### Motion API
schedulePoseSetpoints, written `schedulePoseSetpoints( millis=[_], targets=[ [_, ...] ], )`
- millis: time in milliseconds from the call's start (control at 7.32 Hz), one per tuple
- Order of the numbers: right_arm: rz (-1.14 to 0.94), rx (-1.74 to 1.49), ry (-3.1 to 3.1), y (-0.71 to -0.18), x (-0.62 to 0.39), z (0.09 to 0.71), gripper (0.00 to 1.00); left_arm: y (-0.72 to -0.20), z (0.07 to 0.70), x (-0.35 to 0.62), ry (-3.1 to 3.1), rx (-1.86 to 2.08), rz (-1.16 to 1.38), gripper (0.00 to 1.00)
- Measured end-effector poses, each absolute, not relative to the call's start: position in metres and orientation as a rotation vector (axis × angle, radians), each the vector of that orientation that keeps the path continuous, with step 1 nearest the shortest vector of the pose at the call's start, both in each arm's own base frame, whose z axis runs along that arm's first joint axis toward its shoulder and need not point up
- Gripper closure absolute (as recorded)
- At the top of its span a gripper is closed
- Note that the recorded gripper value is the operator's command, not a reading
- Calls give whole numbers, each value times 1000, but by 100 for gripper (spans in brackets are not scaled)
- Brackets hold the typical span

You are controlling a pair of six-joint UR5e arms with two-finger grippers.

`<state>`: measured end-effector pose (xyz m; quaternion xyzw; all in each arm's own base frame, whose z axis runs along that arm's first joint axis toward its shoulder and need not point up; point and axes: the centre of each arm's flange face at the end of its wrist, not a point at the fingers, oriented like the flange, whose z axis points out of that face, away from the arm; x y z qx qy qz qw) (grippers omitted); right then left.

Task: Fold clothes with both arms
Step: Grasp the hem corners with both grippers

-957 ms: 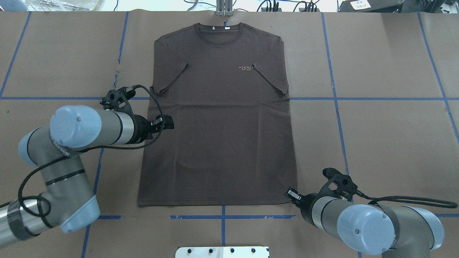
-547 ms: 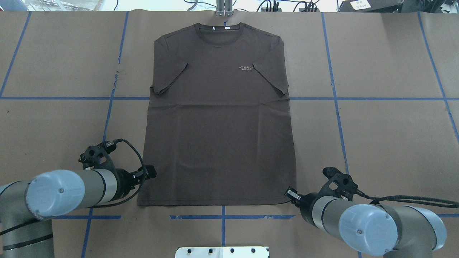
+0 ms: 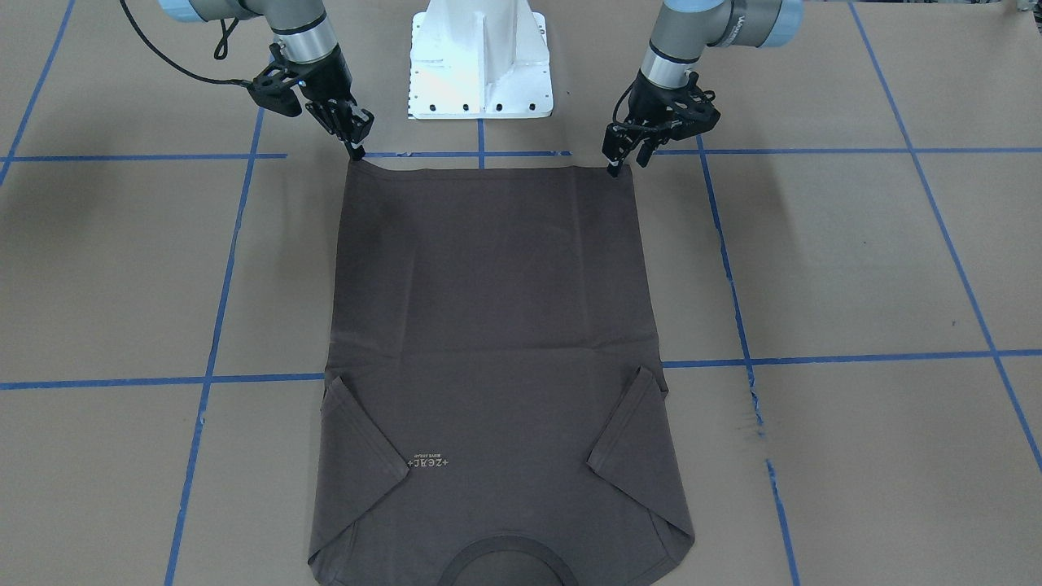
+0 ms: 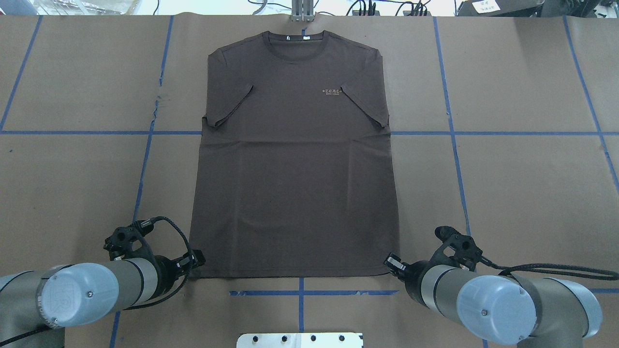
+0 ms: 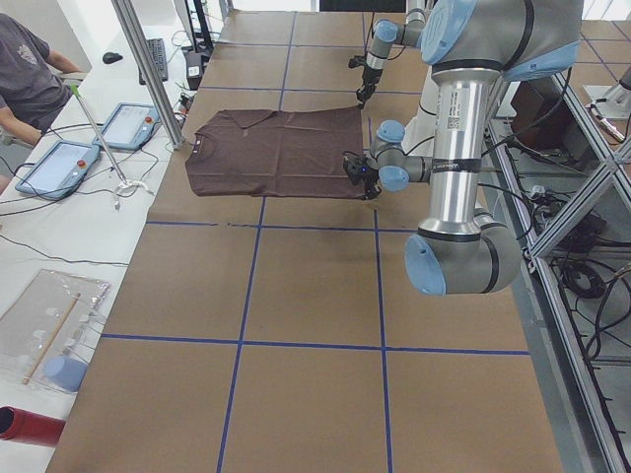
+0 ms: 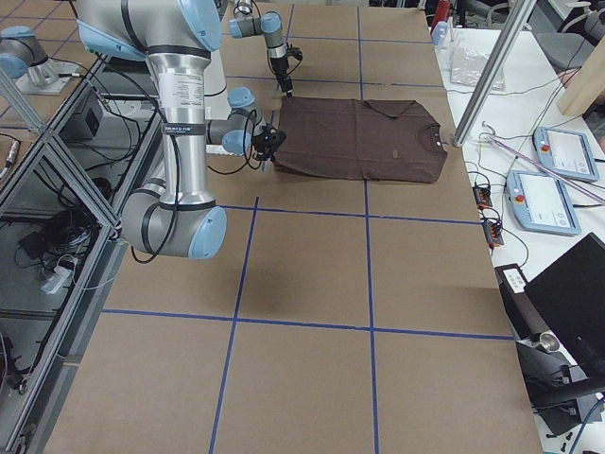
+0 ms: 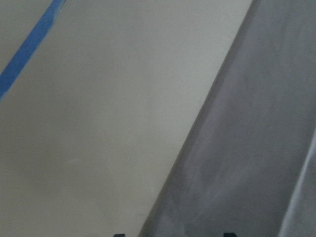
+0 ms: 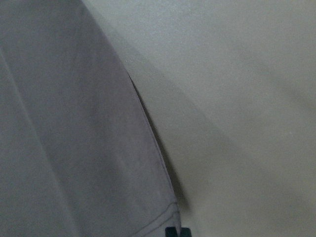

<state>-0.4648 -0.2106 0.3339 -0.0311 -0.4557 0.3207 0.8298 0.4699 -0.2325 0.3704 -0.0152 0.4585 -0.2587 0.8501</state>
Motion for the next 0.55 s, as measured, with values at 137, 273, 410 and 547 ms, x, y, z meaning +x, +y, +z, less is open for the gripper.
schedulePoseSetpoints(
  millis=[137, 273, 410, 547],
  targets=[
    [681, -66, -966, -211, -465, 335, 100, -231, 372, 471, 962, -33, -545, 37],
    [681, -65, -964, -211, -465, 335, 100, -231, 373, 473, 959, -34, -544, 48],
    [681, -64, -963, -211, -465, 336, 100, -231, 374, 474, 956, -35, -543, 60],
    [681, -64, -963, -212, -465, 336, 100, -231, 376, 475, 954, -35, -544, 62]
  ],
)
